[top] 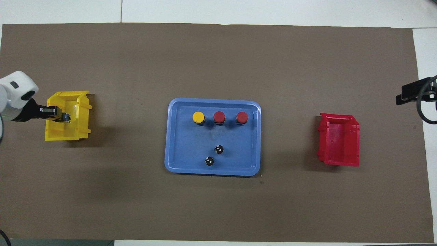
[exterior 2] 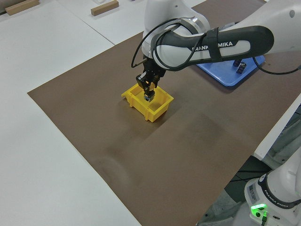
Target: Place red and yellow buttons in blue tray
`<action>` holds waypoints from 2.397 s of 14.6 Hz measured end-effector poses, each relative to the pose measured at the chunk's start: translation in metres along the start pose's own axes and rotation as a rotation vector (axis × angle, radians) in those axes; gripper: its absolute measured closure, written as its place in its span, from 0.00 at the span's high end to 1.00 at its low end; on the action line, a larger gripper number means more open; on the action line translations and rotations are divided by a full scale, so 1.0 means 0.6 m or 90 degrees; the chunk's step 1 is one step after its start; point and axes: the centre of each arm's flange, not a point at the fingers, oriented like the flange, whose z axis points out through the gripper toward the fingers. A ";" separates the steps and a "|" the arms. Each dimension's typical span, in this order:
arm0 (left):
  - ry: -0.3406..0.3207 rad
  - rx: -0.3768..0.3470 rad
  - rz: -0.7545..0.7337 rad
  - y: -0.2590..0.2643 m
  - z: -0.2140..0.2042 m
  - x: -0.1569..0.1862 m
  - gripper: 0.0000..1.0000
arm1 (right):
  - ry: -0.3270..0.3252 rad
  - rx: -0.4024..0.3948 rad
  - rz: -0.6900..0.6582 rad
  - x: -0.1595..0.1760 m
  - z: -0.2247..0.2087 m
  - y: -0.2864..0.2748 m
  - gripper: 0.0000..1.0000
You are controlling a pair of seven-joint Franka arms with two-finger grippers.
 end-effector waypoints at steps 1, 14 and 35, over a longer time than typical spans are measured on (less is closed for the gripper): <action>0.004 0.001 -0.016 0.046 -0.035 0.011 0.41 | -0.006 0.000 -0.005 -0.001 0.007 -0.002 1.00; 0.002 -0.037 0.011 0.609 0.112 -0.070 0.41 | 0.002 -0.023 -0.032 -0.006 0.003 -0.015 1.00; -0.011 -0.015 -0.071 0.453 -0.114 -0.012 1.00 | 0.002 -0.023 -0.032 -0.008 0.003 -0.015 1.00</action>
